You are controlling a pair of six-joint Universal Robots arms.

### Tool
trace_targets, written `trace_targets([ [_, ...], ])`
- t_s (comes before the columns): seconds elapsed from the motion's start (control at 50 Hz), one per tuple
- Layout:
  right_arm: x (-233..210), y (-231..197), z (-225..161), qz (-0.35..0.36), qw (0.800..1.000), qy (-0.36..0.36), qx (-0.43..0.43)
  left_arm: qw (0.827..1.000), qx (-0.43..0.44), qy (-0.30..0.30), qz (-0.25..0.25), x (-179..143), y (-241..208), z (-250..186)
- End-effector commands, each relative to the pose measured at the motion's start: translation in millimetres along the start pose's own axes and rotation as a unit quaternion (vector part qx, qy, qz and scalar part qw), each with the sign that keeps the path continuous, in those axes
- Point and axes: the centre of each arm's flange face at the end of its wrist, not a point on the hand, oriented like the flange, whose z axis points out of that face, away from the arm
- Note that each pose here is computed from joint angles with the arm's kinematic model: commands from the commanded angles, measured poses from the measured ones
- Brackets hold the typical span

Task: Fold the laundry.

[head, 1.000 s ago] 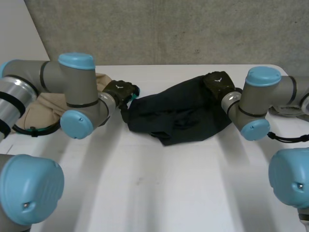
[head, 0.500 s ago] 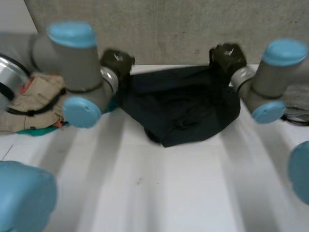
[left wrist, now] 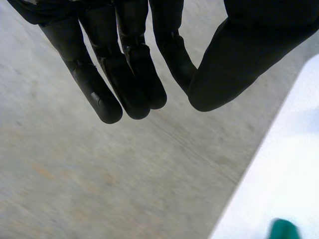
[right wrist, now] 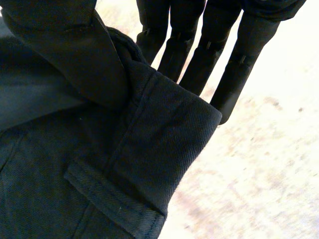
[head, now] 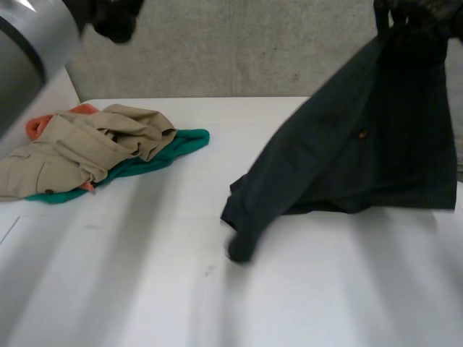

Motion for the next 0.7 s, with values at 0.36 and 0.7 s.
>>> trace_targets([
  [0.36, -64, 38, 14, 0.048, 0.998, -0.010, -0.039, 0.872, -0.287, 0.103, -0.382, 103, 117, -25],
  [0.7, -81, -34, -43, 0.100, 0.992, -0.033, 0.072, 0.876, -0.296, 0.121, -0.361, 189, 153, -14],
])
